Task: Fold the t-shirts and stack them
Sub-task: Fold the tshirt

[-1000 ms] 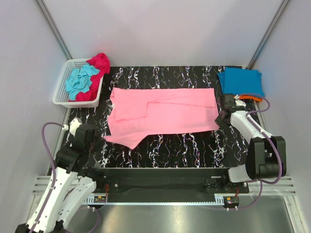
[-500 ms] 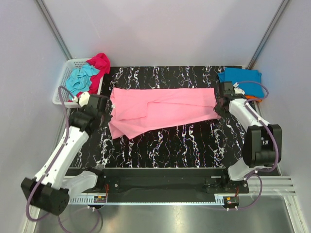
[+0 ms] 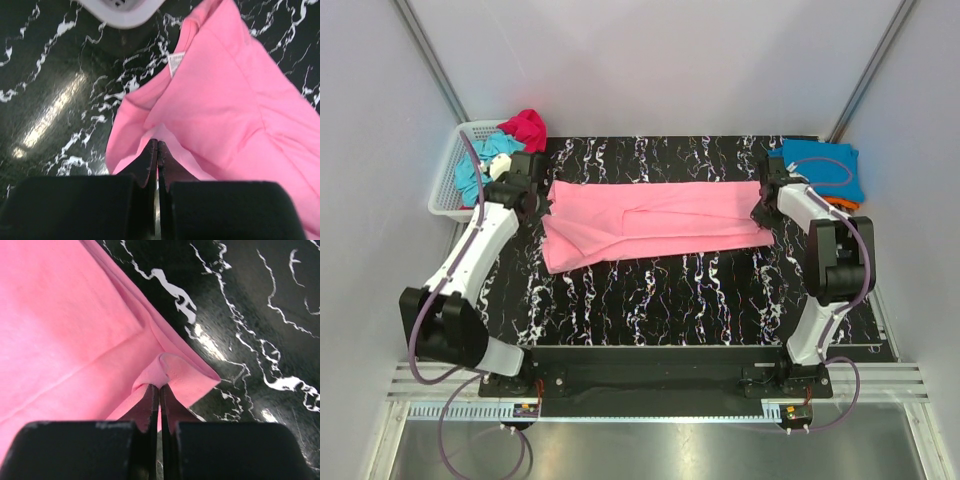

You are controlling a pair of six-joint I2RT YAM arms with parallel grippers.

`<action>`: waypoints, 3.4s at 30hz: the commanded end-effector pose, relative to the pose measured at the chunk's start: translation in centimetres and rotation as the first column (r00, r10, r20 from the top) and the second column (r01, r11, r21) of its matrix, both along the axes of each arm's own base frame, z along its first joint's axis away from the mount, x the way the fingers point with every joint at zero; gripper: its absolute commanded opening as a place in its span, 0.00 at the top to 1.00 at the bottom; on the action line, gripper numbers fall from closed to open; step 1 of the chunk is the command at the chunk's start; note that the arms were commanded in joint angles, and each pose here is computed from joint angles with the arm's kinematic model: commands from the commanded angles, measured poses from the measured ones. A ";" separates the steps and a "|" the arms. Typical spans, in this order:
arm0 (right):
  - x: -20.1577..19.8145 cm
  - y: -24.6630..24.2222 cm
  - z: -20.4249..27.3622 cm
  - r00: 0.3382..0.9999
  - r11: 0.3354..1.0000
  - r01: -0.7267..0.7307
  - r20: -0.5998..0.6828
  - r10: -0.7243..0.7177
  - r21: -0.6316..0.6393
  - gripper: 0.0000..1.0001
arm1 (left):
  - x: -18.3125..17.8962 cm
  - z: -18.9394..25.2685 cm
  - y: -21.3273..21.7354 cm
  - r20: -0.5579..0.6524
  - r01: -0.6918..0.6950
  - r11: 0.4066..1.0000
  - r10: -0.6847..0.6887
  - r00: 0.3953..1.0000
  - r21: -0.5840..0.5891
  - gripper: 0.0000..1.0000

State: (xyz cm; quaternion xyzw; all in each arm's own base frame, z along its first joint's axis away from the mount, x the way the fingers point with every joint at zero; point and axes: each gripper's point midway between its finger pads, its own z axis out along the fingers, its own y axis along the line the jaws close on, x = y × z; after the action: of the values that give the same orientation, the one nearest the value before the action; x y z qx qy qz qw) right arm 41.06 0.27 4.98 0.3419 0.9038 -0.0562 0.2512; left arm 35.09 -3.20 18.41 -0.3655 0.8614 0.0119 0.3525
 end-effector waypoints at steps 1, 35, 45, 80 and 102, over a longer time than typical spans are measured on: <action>3.1 -0.5 1.5 0.997 1.000 0.006 0.076 -0.005 -0.019 1.00 | 3.5 2.3 0.7 0.089 -0.006 1.000 0.003 0.996 0.027 1.00; 7.1 3.1 7.6 0.938 0.975 -0.216 0.288 0.193 0.050 0.47 | 16.6 -5.5 -0.2 0.150 0.106 0.991 -0.118 0.982 0.084 0.36; 2.8 7.2 6.1 0.924 0.945 -0.320 0.242 0.296 0.066 0.48 | 10.5 -6.3 -4.9 0.050 0.220 0.972 -0.216 0.975 -0.086 0.36; -1.1 8.0 2.5 0.932 0.935 -0.347 0.143 0.334 0.080 0.48 | 4.4 -14.2 -10.7 -0.214 0.244 0.968 -0.252 0.944 -0.064 0.89; 0.2 8.4 3.5 0.928 0.933 -0.348 0.171 0.330 0.087 0.51 | 12.3 -5.9 -13.5 -0.017 0.342 0.939 -0.342 0.939 -0.026 1.00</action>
State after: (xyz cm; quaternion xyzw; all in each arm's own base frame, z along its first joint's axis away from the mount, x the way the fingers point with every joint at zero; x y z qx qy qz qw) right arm 39.59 8.11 6.59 0.2035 0.9368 0.0571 0.2787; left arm 44.44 -15.62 12.14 -0.2369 0.9162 -0.0450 0.3201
